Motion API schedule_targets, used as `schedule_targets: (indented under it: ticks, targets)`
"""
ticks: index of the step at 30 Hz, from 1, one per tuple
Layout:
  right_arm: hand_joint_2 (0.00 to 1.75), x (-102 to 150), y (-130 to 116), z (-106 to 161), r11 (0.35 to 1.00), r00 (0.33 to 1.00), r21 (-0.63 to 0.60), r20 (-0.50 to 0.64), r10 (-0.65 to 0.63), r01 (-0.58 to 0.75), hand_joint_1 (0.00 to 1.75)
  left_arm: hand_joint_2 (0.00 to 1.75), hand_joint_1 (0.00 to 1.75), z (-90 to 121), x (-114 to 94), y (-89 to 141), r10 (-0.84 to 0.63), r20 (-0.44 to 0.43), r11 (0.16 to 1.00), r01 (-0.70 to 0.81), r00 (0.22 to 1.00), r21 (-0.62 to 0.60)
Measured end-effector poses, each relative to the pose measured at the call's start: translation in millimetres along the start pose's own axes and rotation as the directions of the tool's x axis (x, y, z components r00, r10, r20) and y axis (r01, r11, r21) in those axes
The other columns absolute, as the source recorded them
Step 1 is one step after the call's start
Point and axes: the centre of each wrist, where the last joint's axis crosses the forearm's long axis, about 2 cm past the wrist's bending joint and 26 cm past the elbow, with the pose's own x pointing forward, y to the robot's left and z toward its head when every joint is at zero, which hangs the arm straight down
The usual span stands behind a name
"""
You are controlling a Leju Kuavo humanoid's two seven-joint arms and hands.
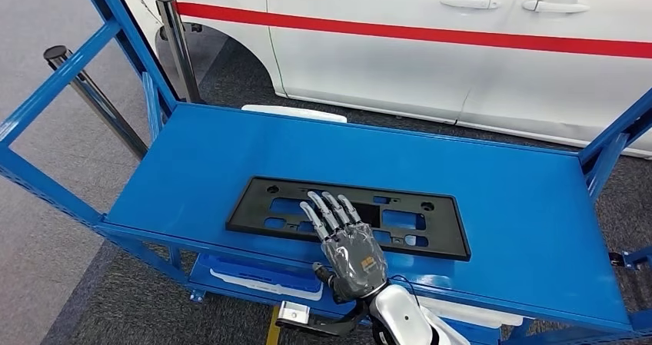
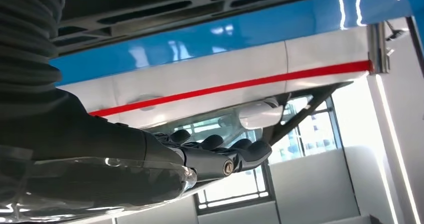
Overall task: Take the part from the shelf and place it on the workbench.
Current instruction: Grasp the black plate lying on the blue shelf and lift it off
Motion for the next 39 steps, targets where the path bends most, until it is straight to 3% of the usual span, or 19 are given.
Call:
schedule_targets:
  ticks: [13, 39]
  targets:
    - [1.75, -29.2, 2.5, 6.8, 0.986, 0.993, 0.138, -0.064, 0.101, -0.091, 0.00, 0.00, 0.00, -0.8, -7.4, 9.8, 0.037, -0.003, 0.999, -0.037, 0.999, 0.021]
    - [1.75, -47.6, 4.0, 8.2, 0.963, 0.986, 0.254, -0.111, 0.121, -0.089, 0.00, 0.00, 0.00, -0.7, -9.5, 10.6, 0.072, -0.002, 0.997, -0.072, 0.997, 0.041]
